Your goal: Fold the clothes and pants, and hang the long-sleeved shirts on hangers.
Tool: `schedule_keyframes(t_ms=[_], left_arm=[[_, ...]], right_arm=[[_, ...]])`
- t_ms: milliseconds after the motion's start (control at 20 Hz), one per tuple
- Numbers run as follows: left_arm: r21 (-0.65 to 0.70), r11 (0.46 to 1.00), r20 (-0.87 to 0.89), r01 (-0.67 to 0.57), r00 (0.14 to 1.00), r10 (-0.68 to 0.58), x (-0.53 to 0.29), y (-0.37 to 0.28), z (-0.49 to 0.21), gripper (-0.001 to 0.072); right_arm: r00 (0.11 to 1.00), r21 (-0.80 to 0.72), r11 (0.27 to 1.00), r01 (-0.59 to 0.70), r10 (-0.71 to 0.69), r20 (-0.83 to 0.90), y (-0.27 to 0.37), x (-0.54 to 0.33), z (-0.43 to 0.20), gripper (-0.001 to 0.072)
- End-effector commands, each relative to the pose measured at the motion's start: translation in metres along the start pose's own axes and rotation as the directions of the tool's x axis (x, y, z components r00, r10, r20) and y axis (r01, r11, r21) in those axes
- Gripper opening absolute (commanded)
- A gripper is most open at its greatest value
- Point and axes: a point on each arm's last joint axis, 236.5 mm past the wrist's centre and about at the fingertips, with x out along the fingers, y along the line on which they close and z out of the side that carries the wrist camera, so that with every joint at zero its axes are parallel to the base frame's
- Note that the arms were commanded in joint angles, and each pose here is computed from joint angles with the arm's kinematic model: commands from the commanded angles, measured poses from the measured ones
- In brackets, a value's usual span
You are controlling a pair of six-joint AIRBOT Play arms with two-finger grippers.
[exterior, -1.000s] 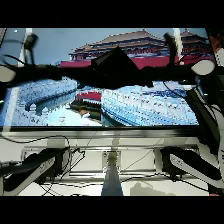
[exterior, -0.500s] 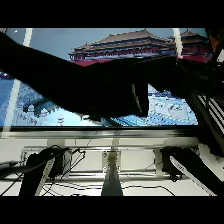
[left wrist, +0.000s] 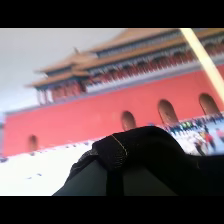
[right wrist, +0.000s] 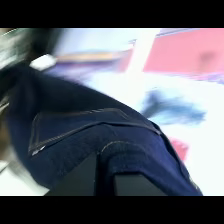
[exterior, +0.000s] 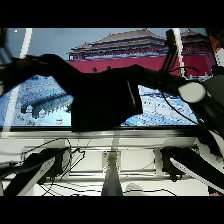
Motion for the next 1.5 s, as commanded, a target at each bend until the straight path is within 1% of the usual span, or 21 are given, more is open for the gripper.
schedule_keyframes(t_ms=[0,150,200,300,350,400,450,500,550,600,650,700,750,850,950,1050,1150,1250,1350,1450], left_arm=[[-0.078,0.993,-0.137,0.088,0.986,-0.098,0.075,-0.03,-0.054,0.0043],[-0.058,0.978,-0.263,0.202,0.942,-0.21,0.088,-0.081,-0.091,0.0042],[-0.076,0.967,-0.327,0.243,0.91,-0.254,0.086,-0.098,-0.109,0.0043],[-0.149,0.942,-0.476,0.3,0.813,-0.334,0.076,-0.127,-0.151,0.0042],[-0.197,0.928,-0.557,0.316,0.743,-0.371,0.067,-0.14,-0.174,0.0043],[-0.238,0.917,-0.622,0.32,0.675,-0.397,0.059,-0.15,-0.194,0.0044],[-0.269,0.907,-0.68,0.325,0.603,-0.418,0.051,-0.16,-0.214,0.0045],[-0.28,0.9,-0.714,0.334,0.554,-0.427,0.047,-0.168,-0.228,0.0046],[-0.289,0.897,-0.737,0.334,0.52,-0.431,0.047,-0.177,-0.239,0.0107],[-0.3,0.89,-0.748,0.343,0.494,-0.443,0.047,-0.186,-0.248,0.0345],[-0.324,0.879,-0.752,0.35,0.468,-0.464,0.046,-0.198,-0.254,0.0648],[-0.344,0.87,-0.753,0.353,0.45,-0.48,0.046,-0.206,-0.258,0.0687],[-0.355,0.865,-0.754,0.355,0.438,-0.489,0.046,-0.211,-0.261,0.0688],[-0.363,0.863,-0.755,0.353,0.432,-0.494,0.046,-0.212,-0.263,0.0688],[-0.364,0.864,-0.754,0.349,0.434,-0.493,0.047,-0.21,-0.262,0.0688],[-0.365,0.864,-0.753,0.348,0.435,-0.493,0.047,-0.21,-0.262,0.0688],[-0.365,0.864,-0.753,0.347,0.435,-0.493,0.047,-0.21,-0.262,0.0688],[-0.364,0.864,-0.754,0.346,0.435,-0.492,0.048,-0.209,-0.263,0.0688],[-0.361,0.867,-0.749,0.344,0.446,-0.489,0.05,-0.209,-0.262,0.0688],[-0.355,0.871,-0.738,0.34,0.47,-0.484,0.056,-0.207,-0.259,0.0688]], right_arm=[[0.975,0.105,0.97,0.22,-0.223,0.016,-0.112,0.032,0.012,0.0045],[0.94,0.173,0.924,0.341,-0.333,-0.074,-0.176,0.02,0.007,0.0045],[0.923,0.139,0.915,0.378,-0.361,-0.136,-0.192,0.01,-0.003,0.0045],[0.867,0.046,0.905,0.424,-0.39,-0.309,-0.213,-0.013,-0.037,0.0045],[0.82,0.001,0.897,0.443,-0.404,-0.406,-0.221,-0.028,-0.058,0.0045],[0.752,-0.06,0.884,0.464,-0.429,-0.501,-0.231,-0.047,-0.079,0.0045],[0.681,-0.119,0.866,0.486,-0.46,-0.57,-0.241,-0.066,-0.095,0.0045],[0.618,-0.169,0.845,0.507,-0.493,-0.613,-0.251,-0.081,-0.105,0.0045],[0.578,-0.203,0.828,0.523,-0.519,-0.629,-0.259,-0.091,-0.11,0.0053],[0.57,-0.241,0.815,0.528,-0.55,-0.61,-0.267,-0.092,-0.106,0.0257],[0.589,-0.258,0.806,0.532,-0.572,-0.571,-0.272,-0.088,-0.096,0.0599],[0.615,-0.263,0.801,0.538,-0.587,-0.527,-0.275,-0.081,-0.086,0.07],[0.644,-0.248,0.792,0.558,-0.602,-0.472,-0.279,-0.074,-0.073,0.0699],[0.662,-0.185,0.768,0.613,-0.627,-0.411,-0.289,-0.068,-0.058,0.0697],[0.64,-0.107,0.748,0.655,-0.626,-0.446,-0.309,-0.073,-0.063,0.0694],[0.62,-0.017,0.735,0.677,-0.583,-0.525,-0.328,-0.08,-0.078,0.0694],[0.657,0.096,0.738,0.668,-0.523,-0.543,-0.342,-0.083,-0.08,0.0685],[0.759,0.219,0.783,0.582,-0.427,-0.491,-0.345,-0.078,-0.066,0.0683],[0.849,0.341,0.823,0.454,-0.283,-0.446,-0.338,-0.069,-0.059,0.0683],[0.888,0.409,0.847,0.34,-0.145,-0.437,-0.326,-0.057,-0.063,0.0683]])
